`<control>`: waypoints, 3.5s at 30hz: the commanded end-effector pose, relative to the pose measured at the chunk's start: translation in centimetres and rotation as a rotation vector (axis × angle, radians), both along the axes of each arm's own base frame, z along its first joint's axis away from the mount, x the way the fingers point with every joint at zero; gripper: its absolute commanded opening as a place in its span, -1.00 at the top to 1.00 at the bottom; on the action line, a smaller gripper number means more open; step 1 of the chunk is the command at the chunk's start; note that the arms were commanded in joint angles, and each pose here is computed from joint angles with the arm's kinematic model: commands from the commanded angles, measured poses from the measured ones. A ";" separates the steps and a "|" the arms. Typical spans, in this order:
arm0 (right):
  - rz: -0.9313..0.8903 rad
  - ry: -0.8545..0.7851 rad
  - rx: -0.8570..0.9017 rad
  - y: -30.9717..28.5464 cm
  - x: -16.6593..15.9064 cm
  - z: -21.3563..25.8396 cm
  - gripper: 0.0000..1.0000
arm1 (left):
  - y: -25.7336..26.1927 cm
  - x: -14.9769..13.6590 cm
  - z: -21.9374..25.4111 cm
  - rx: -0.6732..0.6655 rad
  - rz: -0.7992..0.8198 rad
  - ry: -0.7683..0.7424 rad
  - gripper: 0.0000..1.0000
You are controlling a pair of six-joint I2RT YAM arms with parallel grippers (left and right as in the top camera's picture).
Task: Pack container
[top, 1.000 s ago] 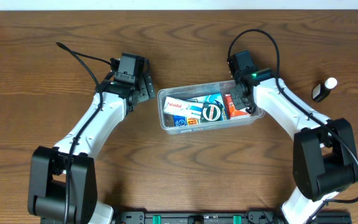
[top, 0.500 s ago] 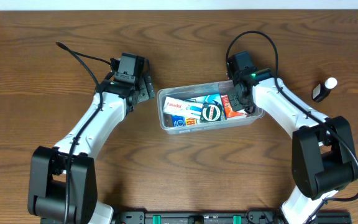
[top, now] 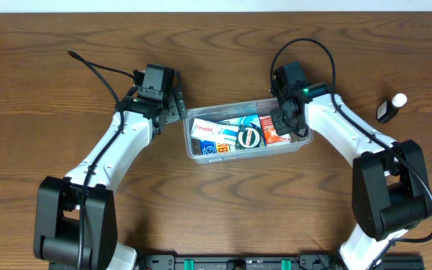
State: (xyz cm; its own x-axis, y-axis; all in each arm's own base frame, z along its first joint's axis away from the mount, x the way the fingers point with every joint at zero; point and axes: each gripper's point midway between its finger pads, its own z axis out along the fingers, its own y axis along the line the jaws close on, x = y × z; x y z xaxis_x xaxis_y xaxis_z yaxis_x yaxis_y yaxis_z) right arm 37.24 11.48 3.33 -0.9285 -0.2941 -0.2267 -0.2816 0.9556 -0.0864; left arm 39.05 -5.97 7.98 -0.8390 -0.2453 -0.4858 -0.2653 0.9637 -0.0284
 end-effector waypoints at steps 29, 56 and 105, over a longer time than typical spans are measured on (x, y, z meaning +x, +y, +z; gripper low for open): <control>0.003 0.002 0.152 1.0 1.3 1.5 0.98 | 0.5 -0.1 0.0 0.014 0.012 -0.002 -0.96; 0.001 -0.052 -0.032 -0.5 1.0 3.7 0.97 | 0.5 -0.1 0.0 0.014 0.012 -0.002 -0.96; 0.005 0.020 -0.051 0.3 0.1 1.1 0.97 | -0.9 -5.4 -2.2 -0.108 0.052 0.236 -0.96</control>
